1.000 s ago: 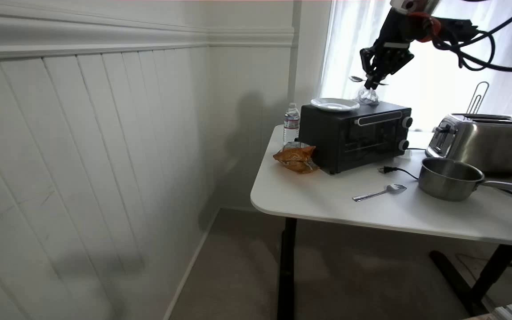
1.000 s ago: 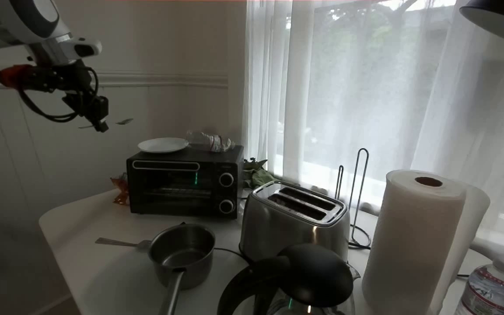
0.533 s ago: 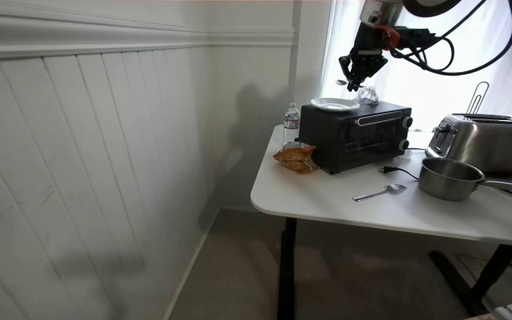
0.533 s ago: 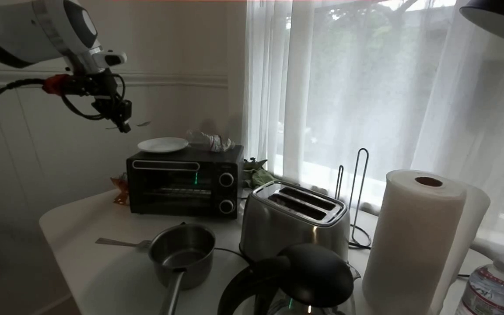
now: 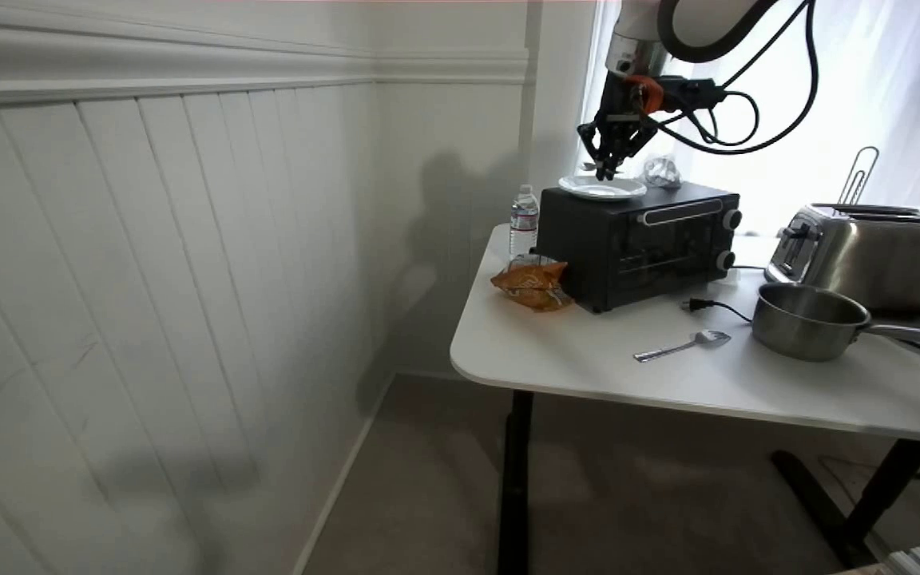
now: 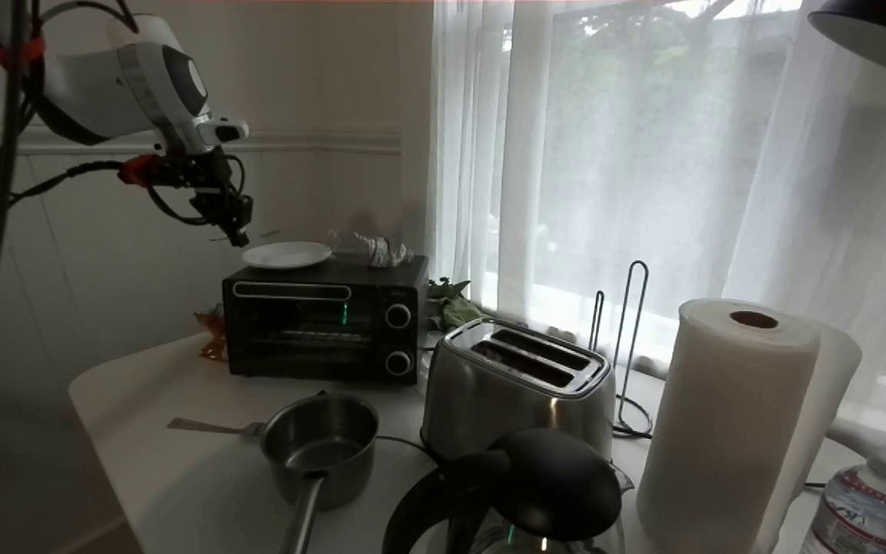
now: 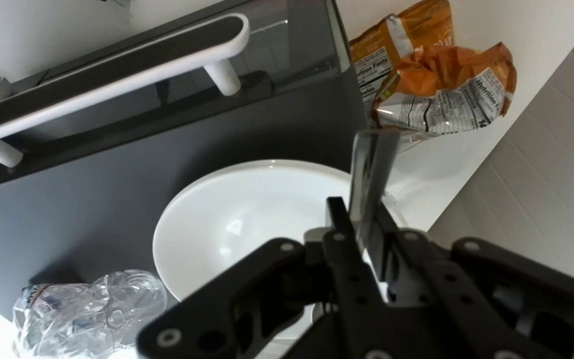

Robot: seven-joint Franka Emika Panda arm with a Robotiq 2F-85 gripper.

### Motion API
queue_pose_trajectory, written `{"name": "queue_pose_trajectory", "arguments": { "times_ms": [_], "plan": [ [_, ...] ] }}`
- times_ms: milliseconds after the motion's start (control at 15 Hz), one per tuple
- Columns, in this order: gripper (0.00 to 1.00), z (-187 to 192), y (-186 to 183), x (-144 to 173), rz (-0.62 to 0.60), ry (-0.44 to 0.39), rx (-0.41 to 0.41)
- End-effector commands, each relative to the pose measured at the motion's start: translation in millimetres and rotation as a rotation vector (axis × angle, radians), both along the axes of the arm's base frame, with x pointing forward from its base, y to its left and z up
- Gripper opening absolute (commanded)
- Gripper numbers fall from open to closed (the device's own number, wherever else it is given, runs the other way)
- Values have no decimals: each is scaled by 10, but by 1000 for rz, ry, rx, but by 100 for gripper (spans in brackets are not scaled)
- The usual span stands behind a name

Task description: Pick up the silver spoon from the silver pot, scoop some substance from the silver pot and put it on the white plate on the black oven, put the silver spoon on the white plate

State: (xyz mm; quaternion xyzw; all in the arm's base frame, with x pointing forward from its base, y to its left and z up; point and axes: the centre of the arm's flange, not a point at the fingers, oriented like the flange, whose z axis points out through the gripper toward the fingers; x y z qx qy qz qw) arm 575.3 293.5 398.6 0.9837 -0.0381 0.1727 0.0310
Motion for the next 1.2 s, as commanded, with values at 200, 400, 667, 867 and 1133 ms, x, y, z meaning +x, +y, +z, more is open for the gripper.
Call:
{"name": "queue_pose_trajectory", "arguments": {
  "times_ms": [200,400,667,867,1133],
  "plan": [
    [3,-116,-31,372,-40,12,-3],
    [3,-160,-106,427,-51,25,-9],
    [3,-220,-174,440,-50,55,-17],
    [3,-237,-189,431,-44,75,-17],
    [17,-211,-163,401,-31,85,-24]
  ]
}}
